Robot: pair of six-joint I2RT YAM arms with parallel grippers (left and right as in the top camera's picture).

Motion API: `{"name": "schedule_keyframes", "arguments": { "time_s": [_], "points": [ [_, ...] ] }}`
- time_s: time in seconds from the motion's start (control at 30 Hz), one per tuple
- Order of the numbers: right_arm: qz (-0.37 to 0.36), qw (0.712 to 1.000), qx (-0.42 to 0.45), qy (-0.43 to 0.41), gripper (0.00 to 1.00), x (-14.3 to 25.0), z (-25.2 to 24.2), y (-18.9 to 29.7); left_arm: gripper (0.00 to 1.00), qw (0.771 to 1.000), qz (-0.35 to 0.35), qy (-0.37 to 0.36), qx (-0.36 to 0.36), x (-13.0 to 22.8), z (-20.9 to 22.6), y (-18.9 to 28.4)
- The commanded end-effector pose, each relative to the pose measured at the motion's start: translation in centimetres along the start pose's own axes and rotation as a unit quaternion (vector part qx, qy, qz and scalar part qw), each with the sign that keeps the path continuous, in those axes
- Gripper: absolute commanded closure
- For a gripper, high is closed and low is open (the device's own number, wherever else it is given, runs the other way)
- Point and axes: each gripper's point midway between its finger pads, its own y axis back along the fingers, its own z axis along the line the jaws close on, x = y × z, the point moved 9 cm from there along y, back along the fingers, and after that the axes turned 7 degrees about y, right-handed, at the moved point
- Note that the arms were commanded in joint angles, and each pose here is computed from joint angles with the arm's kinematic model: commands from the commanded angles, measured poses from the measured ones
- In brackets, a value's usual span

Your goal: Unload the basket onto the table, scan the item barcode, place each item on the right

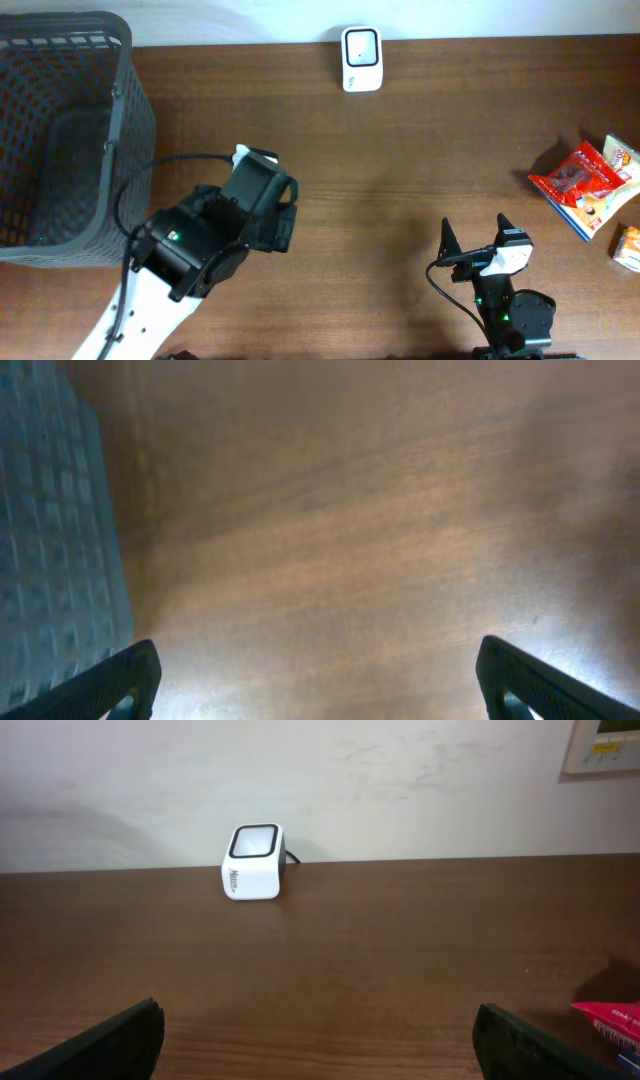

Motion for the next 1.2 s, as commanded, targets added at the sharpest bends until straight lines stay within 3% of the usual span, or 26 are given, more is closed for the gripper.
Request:
{"name": "schedule_keyframes", "arguments": {
  "time_s": [0.0, 0.17, 0.3, 0.5, 0.8, 1.17],
  "points": [
    [0.002, 1.000, 0.010, -0.002, 0.02, 0.3, -0.2, 0.0, 0.01, 0.996, -0.026, -0.056, 0.060, 0.3, 0.9, -0.3],
    [0.002, 1.000, 0.010, -0.002, 0.02, 0.3, -0.2, 0.0, 0.01, 0.984, -0.100, -0.069, 0.132, 1.9, 2.3, -2.7],
    [0.002, 1.000, 0.010, -0.002, 0.02, 0.3, -0.2, 0.0, 0.01, 0.979, -0.158, -0.034, 0.128, 4.1, 4.3, -3.9],
    [0.002, 1.000, 0.010, -0.002, 0.02, 0.3, -0.2, 0.0, 0.01, 0.957, -0.267, -0.002, 0.115, 8.1, 6.5, -1.8],
    [0.002, 1.000, 0.010, -0.002, 0.02, 0.3, -0.2, 0.0, 0.01, 0.955, -0.278, 0.003, 0.102, 12.4, 7.0, -4.3],
    [0.002, 1.000, 0.010, -0.002, 0.01, 0.3, -0.2, 0.0, 0.01, 0.938, -0.337, 0.030, 0.074, 14.3, 8.1, -6.7]
  ]
}}
